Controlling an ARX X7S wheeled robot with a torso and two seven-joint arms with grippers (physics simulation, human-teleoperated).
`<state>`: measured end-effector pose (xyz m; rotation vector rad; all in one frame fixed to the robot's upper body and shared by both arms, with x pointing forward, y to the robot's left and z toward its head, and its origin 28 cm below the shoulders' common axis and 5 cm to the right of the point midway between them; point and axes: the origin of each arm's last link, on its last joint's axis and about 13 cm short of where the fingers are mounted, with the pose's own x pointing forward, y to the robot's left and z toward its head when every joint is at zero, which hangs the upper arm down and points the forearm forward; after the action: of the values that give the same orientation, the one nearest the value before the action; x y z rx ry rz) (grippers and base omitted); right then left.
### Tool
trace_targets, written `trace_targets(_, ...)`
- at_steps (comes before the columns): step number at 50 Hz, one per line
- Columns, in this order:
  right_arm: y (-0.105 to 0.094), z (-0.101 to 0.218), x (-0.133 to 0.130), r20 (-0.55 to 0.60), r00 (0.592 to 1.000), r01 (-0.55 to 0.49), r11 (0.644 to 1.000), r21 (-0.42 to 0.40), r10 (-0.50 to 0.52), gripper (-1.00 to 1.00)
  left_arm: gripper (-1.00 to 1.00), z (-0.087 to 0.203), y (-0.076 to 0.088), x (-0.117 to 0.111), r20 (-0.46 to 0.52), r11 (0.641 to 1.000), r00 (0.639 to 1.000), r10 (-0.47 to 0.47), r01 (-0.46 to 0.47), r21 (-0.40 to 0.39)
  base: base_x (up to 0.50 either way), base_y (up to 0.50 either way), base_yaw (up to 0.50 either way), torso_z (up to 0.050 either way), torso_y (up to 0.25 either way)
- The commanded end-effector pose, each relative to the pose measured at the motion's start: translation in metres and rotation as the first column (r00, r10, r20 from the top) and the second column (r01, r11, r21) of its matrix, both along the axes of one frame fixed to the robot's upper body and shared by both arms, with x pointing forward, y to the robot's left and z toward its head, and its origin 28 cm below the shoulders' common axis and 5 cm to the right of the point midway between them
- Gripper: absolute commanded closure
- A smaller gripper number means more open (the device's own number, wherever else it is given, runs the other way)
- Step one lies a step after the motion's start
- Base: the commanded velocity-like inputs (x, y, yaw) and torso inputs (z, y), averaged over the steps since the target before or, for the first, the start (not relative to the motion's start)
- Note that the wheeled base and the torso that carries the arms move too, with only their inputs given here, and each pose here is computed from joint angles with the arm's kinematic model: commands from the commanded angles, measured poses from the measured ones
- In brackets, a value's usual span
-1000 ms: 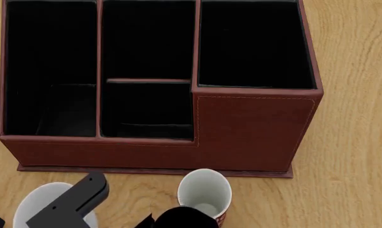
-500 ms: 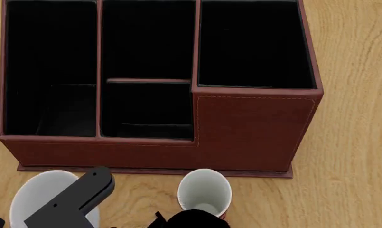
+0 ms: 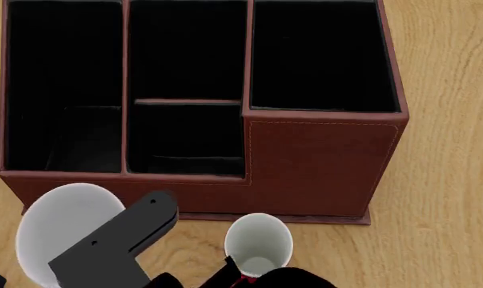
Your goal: Pick up the white mug and place it to the right of the caddy.
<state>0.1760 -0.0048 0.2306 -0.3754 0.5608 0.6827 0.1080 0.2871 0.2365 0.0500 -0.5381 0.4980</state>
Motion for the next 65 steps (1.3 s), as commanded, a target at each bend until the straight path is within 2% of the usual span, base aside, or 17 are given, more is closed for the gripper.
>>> trace_targets(1,-0.015,0.022,-0.006,0.081,0.996,0.038,0.997,0.060,-0.043,1.00,-1.00,0.000,-0.002,0.002,-0.005,1.000,1.000,-0.004,0.004,-0.001,0.00,0.00,0.00,0.000,0.000)
trace_targets(13,-0.027,0.044,-0.010,0.153,0.982,0.089,0.989,0.120,-0.107,1.00,-1.00,0.002,-0.003,0.002,-0.003,1.000,1.000,-0.008,0.008,-0.001,0.00,0.00,0.00,0.000,0.000)
trace_targets(18,-0.033,0.056,-0.010,0.213,0.966,0.117,0.983,0.141,-0.146,1.00,-1.00,0.002,-0.004,0.003,-0.001,1.000,1.000,-0.014,0.014,0.002,0.00,0.00,0.00,0.000,0.000)
trace_targets(27,-0.041,0.071,-0.007,0.249,0.947,0.159,0.970,0.187,-0.203,1.00,-1.00,0.004,-0.005,0.004,-0.001,1.000,1.000,-0.018,0.018,0.011,0.00,0.00,0.00,0.000,0.002)
trace_targets(43,-0.063,0.107,-0.003,0.320,0.880,0.257,0.919,0.298,-0.350,1.00,-1.00,0.005,-0.006,0.005,-0.002,1.000,1.000,-0.019,0.019,0.019,0.00,0.00,0.00,0.000,0.000)
trace_targets(50,-0.069,0.117,0.001,0.328,0.860,0.291,0.904,0.313,-0.391,1.00,-1.00,0.006,-0.006,0.006,0.001,0.999,1.000,-0.020,0.020,0.026,0.00,0.00,0.00,0.000,0.001)
trace_targets(60,-0.080,0.132,0.001,0.340,0.816,0.346,0.866,0.362,-0.468,1.00,-1.00,0.006,-0.007,0.006,-0.002,0.999,1.000,-0.025,0.025,0.023,0.00,0.00,0.00,0.000,0.000)
trace_targets(65,-0.088,0.130,0.003,0.320,0.792,0.393,0.835,0.385,-0.520,1.00,-1.00,0.005,-0.008,0.006,-0.001,0.999,1.000,-0.027,0.027,0.021,0.00,0.00,0.00,0.000,0.000)
